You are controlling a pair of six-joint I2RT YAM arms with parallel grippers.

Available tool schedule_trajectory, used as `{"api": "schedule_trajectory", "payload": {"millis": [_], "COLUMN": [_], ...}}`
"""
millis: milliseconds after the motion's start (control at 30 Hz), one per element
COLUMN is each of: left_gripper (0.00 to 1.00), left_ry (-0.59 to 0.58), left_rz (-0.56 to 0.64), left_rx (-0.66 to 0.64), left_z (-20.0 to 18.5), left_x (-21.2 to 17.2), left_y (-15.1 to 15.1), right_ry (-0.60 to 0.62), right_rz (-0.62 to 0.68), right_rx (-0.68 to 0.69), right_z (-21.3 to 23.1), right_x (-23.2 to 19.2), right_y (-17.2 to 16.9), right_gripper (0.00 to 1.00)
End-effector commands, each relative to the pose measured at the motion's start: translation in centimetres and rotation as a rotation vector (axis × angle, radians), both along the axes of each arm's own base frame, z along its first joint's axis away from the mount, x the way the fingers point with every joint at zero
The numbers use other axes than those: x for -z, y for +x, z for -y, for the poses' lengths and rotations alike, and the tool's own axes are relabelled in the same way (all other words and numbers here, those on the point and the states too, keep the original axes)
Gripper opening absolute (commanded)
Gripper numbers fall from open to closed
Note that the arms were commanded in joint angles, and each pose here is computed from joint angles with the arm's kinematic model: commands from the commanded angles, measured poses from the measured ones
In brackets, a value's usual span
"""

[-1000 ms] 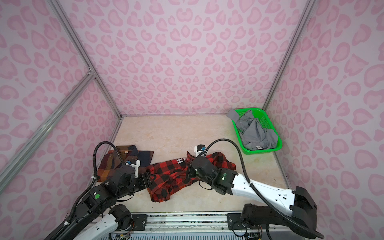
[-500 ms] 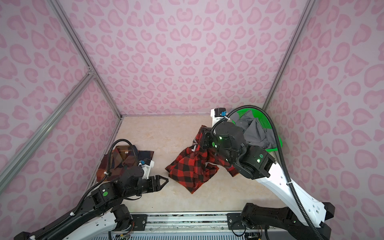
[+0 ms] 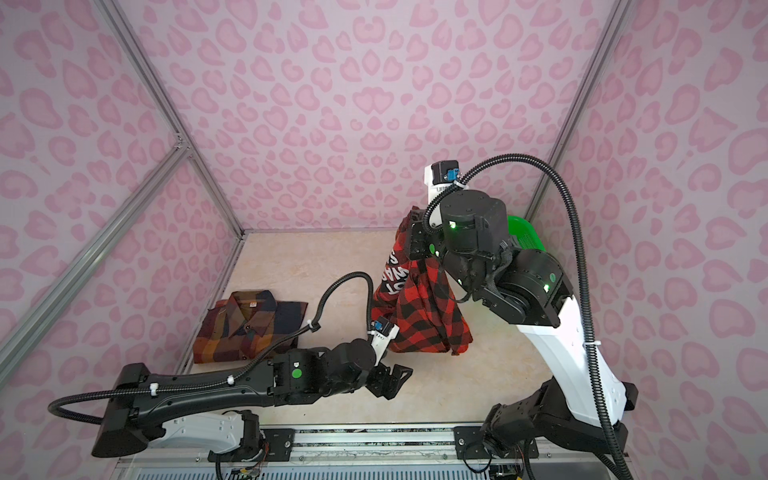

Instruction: Fold and stack the long sleeve shirts

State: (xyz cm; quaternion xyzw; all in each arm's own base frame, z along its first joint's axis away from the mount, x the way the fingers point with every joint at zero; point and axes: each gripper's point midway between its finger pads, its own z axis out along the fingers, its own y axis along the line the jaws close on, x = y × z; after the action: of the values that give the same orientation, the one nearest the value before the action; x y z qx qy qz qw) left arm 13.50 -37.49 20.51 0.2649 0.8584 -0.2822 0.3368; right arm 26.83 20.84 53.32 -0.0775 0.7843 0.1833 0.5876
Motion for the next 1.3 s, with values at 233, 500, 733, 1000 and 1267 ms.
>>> {"api": "schedule_trajectory", "payload": {"millis": [233,500,733,1000,1267], "left_gripper": [0.9,0.83,0.65,0.87,0.92], "left_ry": [0.099,0.001,-0.165,-0.313,-0.287], "left_rz": [0.305,0.32,0.304,0.184,0.12], "left_rx": [-0.417,-0.557,-0.351,-0.089,0.097], "left_z": [-2.3,-4.1,0.5,2.6,4.2], "left_x": [-0.6,-1.3,-3.2,-1.8,2.3], "left_y": [8.1,12.3,11.2,6.7,3.7], "right_ry": [0.048,0.122,0.111,0.081,0.087], "right_rz": [0.058,0.073,0.082,0.093,0.083], "right_rx": [-0.016,-0.055,-0.037,-0.003,-0.035], "right_z": [1.6,2.6,3.2,3.8,3.2], "right_x": [-3.5,-4.9,-5.0,-4.5,-4.1], "right_y": [-1.7,-3.3,-3.4,-3.1,-3.0], "right_gripper": [0.0,0.0,0.0,0.0,0.0]}}
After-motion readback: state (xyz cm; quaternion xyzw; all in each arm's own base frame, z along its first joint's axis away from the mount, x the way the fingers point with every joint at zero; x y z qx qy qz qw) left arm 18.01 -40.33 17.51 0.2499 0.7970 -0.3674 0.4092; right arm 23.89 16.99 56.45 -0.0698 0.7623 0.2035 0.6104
